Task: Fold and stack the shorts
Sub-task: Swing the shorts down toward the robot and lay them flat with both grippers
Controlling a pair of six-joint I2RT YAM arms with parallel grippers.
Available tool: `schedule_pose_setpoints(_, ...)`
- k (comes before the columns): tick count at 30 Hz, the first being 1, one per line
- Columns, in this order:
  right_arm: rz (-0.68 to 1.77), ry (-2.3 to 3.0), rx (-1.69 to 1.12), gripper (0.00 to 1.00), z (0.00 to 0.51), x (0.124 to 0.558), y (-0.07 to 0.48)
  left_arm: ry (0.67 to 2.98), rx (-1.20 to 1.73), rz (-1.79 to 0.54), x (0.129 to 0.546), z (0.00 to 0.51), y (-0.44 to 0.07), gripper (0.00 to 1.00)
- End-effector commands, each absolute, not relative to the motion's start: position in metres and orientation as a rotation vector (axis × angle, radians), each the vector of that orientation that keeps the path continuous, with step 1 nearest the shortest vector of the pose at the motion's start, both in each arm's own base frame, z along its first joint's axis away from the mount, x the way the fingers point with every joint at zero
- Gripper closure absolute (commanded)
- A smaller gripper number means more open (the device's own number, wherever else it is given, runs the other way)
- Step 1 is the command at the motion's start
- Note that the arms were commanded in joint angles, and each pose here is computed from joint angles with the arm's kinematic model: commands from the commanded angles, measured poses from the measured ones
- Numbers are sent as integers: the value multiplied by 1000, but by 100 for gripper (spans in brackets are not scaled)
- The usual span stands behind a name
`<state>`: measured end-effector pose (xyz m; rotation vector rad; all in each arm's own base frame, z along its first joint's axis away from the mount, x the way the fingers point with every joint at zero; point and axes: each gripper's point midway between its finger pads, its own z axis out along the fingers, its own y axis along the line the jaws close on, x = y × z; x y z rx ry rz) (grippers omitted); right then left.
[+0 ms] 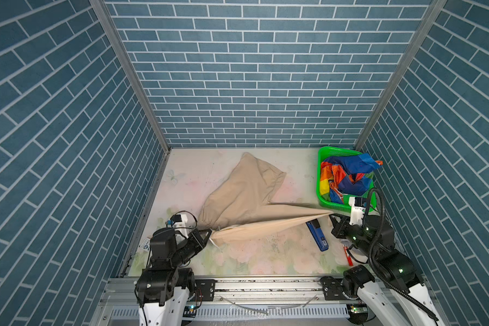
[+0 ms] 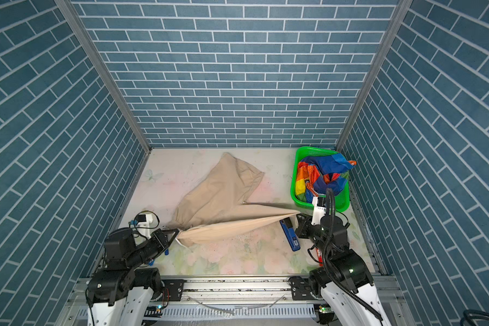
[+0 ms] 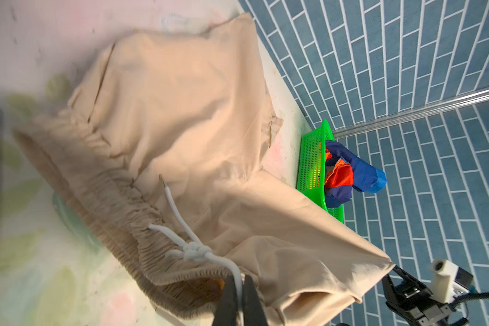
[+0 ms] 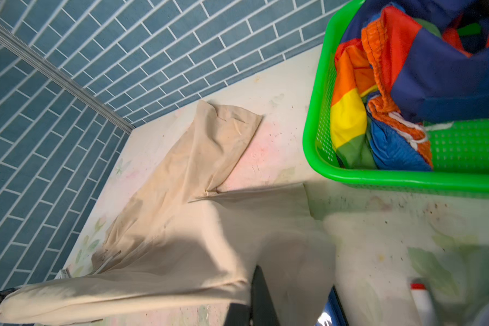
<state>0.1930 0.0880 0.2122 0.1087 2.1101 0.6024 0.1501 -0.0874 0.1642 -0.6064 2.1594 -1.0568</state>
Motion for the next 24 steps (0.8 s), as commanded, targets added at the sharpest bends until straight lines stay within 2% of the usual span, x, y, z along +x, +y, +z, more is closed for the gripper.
schedule_pose_setpoints(1,340,2087,356,100,206,200,37,2207,-853,-890,133,122,-62,100)
schedule_pose_setpoints(11,324,2093,317,100,207,243,54,2216,-877,-901,146,114,-62,100)
schedule_pose_setpoints(16,257,2105,228,100,228,296,72,2230,-898,-858,172,105,-56,100)
schedule_pose_setpoints(21,246,2160,156,100,228,350,99,2271,-923,-751,194,93,-44,100)
schedule_pose_setpoints(24,245,2246,120,100,211,377,118,2309,-946,-696,204,84,-39,100)
